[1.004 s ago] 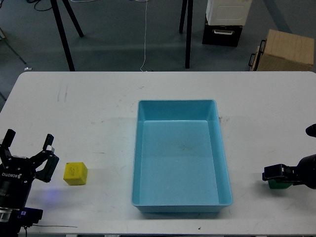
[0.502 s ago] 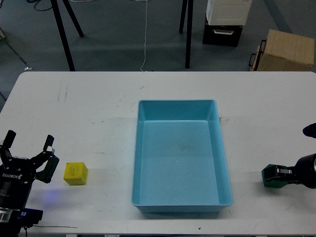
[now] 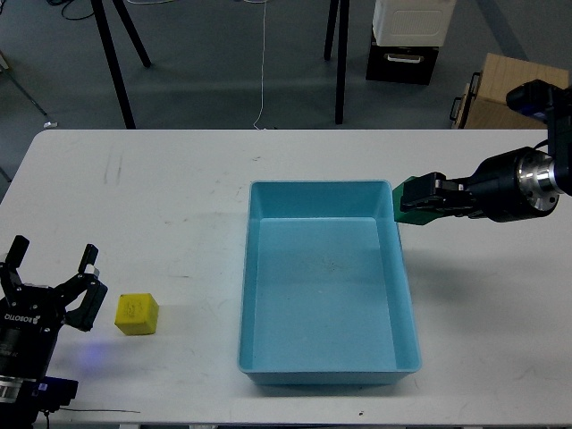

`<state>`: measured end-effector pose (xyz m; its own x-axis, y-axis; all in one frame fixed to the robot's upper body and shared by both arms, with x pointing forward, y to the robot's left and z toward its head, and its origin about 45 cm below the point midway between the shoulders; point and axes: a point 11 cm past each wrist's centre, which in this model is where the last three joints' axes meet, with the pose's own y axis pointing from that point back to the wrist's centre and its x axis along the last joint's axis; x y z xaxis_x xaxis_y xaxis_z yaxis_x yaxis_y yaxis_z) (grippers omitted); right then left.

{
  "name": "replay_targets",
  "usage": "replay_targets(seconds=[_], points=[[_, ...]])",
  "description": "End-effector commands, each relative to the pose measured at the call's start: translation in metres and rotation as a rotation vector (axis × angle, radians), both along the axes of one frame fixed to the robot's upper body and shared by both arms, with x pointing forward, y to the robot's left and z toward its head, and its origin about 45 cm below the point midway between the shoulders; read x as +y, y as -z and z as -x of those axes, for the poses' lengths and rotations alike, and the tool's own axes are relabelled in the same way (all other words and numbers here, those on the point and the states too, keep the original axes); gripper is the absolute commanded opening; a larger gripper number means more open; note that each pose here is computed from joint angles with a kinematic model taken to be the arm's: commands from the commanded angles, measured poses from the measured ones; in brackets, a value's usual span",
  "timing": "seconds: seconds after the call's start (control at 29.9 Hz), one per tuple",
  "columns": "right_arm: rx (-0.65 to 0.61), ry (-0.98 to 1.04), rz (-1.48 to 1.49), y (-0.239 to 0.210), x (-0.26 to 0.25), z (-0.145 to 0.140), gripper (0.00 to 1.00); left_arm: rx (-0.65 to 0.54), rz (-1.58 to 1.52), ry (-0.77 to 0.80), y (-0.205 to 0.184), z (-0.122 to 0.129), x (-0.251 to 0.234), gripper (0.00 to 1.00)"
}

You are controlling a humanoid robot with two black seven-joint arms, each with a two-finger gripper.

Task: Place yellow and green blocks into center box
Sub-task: 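Lift the green cube with the right gripper over the blue tray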

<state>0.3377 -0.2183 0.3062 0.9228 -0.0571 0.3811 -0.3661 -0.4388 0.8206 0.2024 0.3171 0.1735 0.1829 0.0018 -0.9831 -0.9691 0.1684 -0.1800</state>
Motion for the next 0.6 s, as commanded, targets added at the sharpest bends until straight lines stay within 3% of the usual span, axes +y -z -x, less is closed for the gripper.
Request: replay_targets(seconds=[0.0,0.3,0.57], points=[[0.032,-0.155,0.078,0.017,0.05,0.005,0.0,0.0,0.0,0.0,0.0,0.0,0.0,1.0],[0.129,-0.272,0.263,0.098,0.1,0.009,0.0,0.028,0.004,-0.009,0.009,0.002,0.003,1.0],[0.136,-0.295,0.273,0.106,0.112,0.011,0.01,0.029,0.003,-0.011,0.01,0.002,0.003,1.0]])
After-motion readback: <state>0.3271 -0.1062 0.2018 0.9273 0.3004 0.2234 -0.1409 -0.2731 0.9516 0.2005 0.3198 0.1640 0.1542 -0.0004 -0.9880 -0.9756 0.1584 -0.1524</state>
